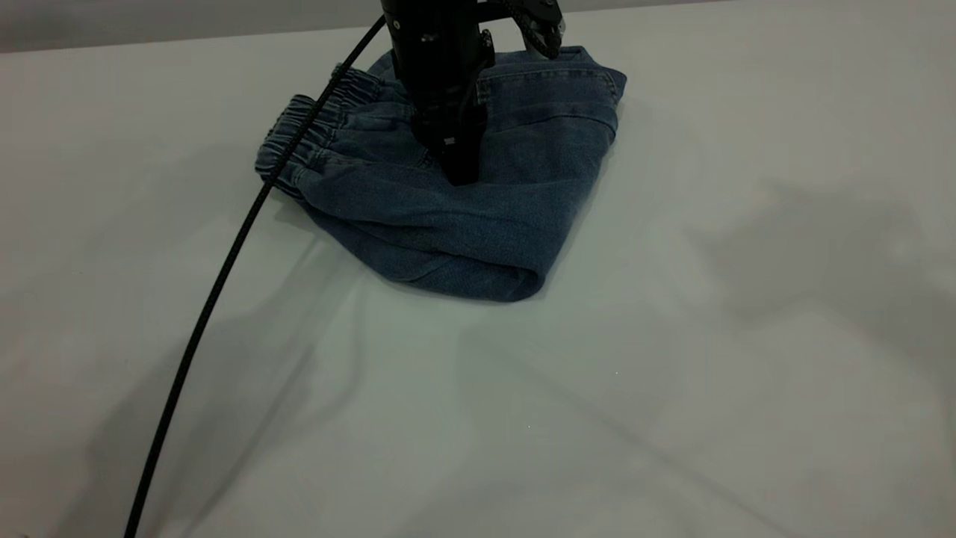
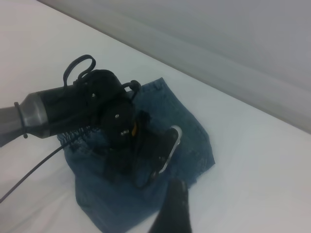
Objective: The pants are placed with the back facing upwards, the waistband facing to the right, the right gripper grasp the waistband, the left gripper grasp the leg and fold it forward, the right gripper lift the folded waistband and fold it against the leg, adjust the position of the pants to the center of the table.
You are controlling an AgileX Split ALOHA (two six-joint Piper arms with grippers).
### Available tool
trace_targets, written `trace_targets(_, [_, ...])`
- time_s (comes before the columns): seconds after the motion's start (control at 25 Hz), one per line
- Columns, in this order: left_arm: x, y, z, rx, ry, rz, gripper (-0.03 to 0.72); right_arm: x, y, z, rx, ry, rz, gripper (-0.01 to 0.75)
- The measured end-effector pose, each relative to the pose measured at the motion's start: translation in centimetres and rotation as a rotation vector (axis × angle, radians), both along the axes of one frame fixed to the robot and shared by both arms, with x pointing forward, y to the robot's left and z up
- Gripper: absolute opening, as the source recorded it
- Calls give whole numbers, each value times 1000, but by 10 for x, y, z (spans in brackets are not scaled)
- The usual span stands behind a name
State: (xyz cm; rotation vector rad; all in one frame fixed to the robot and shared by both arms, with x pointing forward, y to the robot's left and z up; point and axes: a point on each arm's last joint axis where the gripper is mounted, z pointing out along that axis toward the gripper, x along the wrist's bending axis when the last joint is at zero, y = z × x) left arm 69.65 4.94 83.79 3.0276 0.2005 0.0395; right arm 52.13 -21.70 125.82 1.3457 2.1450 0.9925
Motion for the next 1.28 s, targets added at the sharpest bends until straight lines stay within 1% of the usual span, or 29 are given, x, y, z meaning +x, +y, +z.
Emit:
trace_targets(0.12, [-1, 0, -1, 1, 19, 90, 493, 0, 0, 0, 0, 0, 0, 590])
trace_targets(0.4, [-7, -2, -3, 25, 82, 388, 493, 0, 0, 0, 0, 0, 0, 590])
trace_targets(0.64, [-15, -13, -4, 39, 118, 697, 493, 0, 0, 0, 0, 0, 0, 590])
trace_targets(0.8, [-22, -24, -4, 45, 133, 847, 493, 0, 0, 0, 0, 0, 0, 590])
trace_targets(0.92, [-28, -32, -4, 48, 141, 891, 493, 0, 0, 0, 0, 0, 0, 590])
trace_targets(1.04, [-30, -36, -2, 43, 140, 878, 494, 0, 0, 0, 0, 0, 0, 590])
trace_targets(1.2, [-29, -39, 12, 3, 135, 838, 494, 0, 0, 0, 4, 1, 2, 590])
trace_targets(1.28, [-29, -41, 29, -32, 119, 829, 494, 0, 1, 0, 15, 3, 8, 590])
